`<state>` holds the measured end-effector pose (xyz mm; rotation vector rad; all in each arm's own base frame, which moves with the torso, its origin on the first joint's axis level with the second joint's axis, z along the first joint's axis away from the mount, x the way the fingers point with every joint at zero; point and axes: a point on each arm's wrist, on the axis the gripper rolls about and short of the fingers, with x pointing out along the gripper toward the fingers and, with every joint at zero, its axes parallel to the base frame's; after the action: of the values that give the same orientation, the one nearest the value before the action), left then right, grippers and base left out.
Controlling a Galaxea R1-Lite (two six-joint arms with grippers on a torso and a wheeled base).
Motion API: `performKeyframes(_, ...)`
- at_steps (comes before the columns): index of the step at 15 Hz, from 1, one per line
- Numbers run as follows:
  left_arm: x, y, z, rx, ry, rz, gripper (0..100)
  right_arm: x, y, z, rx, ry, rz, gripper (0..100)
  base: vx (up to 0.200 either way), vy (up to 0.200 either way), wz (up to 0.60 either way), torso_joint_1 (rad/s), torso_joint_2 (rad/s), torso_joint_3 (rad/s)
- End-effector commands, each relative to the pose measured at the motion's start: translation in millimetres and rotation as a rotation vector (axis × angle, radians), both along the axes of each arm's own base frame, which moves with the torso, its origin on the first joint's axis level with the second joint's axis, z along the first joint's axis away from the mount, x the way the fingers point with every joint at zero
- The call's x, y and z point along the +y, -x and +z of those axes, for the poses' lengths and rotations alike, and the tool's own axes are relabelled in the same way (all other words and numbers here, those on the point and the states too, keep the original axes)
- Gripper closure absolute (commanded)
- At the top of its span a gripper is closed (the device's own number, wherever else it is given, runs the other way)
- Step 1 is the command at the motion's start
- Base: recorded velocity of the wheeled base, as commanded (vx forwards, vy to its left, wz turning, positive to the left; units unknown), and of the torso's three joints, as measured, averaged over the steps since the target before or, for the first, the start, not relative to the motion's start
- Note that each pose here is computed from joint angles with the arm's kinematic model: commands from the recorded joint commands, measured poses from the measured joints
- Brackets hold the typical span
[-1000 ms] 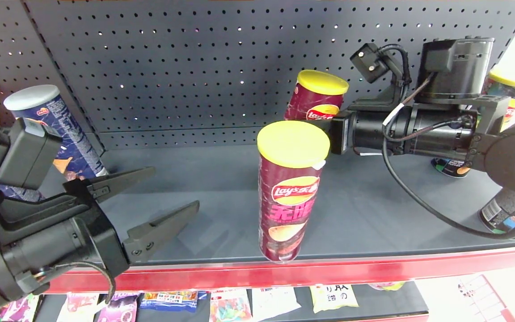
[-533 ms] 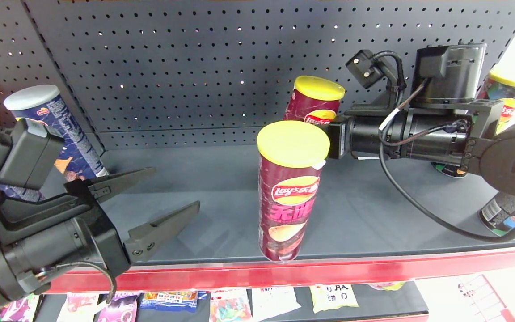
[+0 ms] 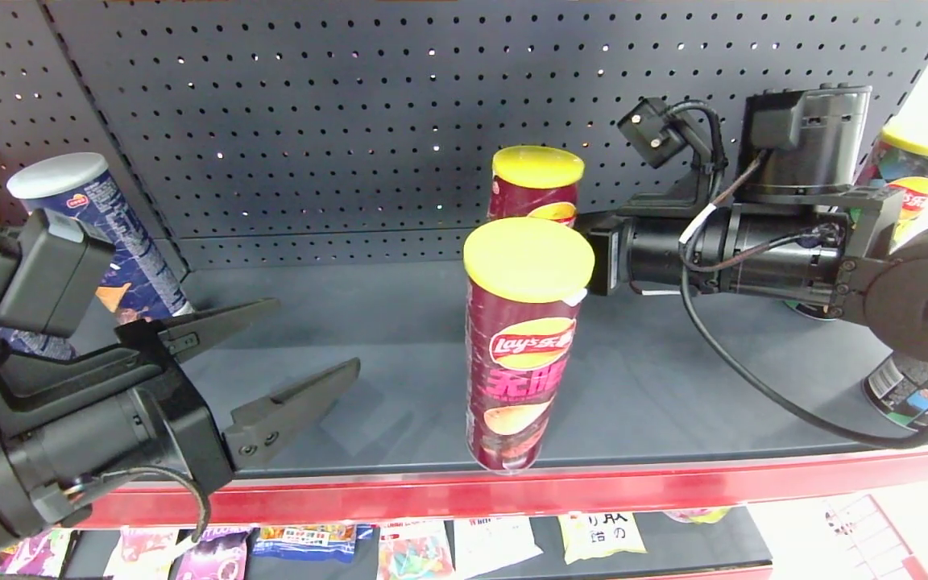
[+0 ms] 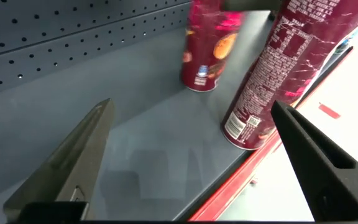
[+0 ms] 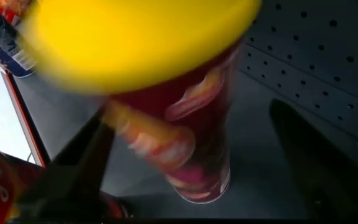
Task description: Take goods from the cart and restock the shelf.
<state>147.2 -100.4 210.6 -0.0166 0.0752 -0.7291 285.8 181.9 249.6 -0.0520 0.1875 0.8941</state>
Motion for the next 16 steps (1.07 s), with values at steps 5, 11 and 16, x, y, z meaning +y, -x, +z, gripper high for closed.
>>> performKeyframes(5, 4.5, -6, 0.2, 0.002, -0.001, 0.037, 0, -16, 26, 10, -0.016, -0.011, -0.015, 0, 0.0, 0.0, 0.0, 0.0, 0.0, 0.0)
performKeyframes(11, 4.5, -9, -6.0, 0.027, -0.016, 0.048, 0, -53, 75, 6, -0.016, -0.004, -0.075, 0, 0.0, 0.0, 0.0, 0.0, 0.0, 0.0)
performKeyframes(16, 2.0, -13, -20.8, 0.08, -0.08, 0.045, 0, -90, 138, -6, -0.047, -0.01, -0.126, 0, 0.0, 0.0, 0.0, 0.0, 0.0, 0.0)
